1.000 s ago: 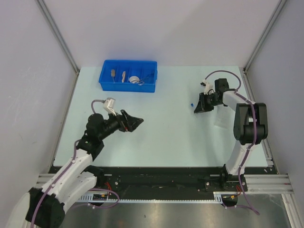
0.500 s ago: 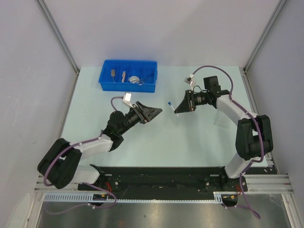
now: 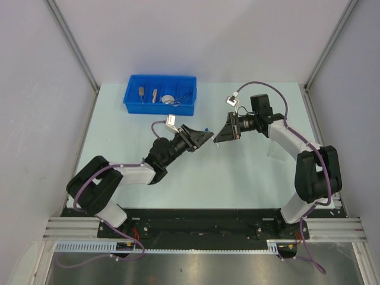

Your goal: Organize the chemistry lab equipment

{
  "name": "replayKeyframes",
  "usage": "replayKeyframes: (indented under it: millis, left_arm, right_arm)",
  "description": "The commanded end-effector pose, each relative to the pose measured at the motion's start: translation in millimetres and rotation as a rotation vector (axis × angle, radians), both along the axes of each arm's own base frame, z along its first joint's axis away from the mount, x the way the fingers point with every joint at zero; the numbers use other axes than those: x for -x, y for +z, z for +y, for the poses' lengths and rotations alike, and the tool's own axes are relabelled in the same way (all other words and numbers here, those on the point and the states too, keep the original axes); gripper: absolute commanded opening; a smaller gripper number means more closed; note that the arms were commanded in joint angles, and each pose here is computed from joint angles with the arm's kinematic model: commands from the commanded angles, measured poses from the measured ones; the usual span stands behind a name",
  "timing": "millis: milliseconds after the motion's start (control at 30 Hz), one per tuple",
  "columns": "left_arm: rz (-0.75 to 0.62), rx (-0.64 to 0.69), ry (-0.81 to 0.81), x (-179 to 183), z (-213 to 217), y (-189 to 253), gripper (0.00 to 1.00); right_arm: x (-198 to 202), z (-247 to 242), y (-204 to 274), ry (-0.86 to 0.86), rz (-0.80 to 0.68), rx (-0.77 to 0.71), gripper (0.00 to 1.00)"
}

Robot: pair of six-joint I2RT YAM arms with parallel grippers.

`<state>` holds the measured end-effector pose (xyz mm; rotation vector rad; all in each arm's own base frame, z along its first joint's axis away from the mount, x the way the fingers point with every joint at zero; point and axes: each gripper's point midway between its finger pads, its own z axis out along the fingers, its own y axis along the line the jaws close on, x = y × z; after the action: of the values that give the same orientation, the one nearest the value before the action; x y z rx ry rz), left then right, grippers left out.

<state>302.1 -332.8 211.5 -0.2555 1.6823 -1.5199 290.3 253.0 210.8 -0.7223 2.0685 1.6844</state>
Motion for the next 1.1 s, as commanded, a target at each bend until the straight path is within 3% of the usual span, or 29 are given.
replayKeyframes:
  millis: [0, 133, 433, 533, 633, 667, 733, 767, 933, 1067]
  left_arm:
    - [-0.072, 0.106, -0.005, -2.8, -12.8, 37.4, 0.55]
    - [-0.042, 0.116, -0.032, -1.6, -18.9, 29.9, 0.36]
    - [-0.065, 0.085, -0.070, 5.9, -21.1, 27.6, 0.16]
    - [-0.124, 0.016, -0.098, 11.7, -19.8, 28.6, 0.12]
    - [-0.187, -0.066, -0.156, 23.4, -14.8, 24.3, 0.11]
    - [-0.191, -0.102, -0.185, 28.5, -13.9, 17.8, 0.11]
    - [-0.271, -0.175, -0.250, 42.3, -10.5, 15.5, 0.11]
    - [-0.247, -0.239, -0.285, 48.0, -9.3, 0.5, 0.11]
    - [-0.382, -0.425, -0.419, 72.4, -1.7, -12.3, 0.11]
    - [-0.412, -0.472, -0.523, 91.4, 1.2, -19.7, 0.11]
  right_arm:
    - [8.0, 3.6, 17.4, 0.032, -0.044, -0.035, 0.09]
    - [9.0, 4.6, 17.2, 0.036, -0.054, -0.033, 0.10]
    - [15.5, 7.6, 3.0, 0.031, -0.129, 0.052, 0.13]
    - [22.7, 6.4, -4.5, 0.052, -0.193, 0.099, 0.22]
    - [31.9, -3.5, -5.7, 0.082, -0.271, 0.126, 0.46]
    - [37.5, -7.4, -5.7, 0.110, -0.316, 0.128, 0.59]
    - [41.7, -14.4, 2.3, 0.117, -0.375, 0.123, 0.68]
    - [44.5, -16.9, 2.7, 0.126, -0.392, 0.126, 0.73]
    - [53.2, -18.5, 16.6, 0.159, -0.436, 0.117, 0.75]
    - [56.8, -9.5, 24.6, 0.185, -0.395, 0.092, 0.75]
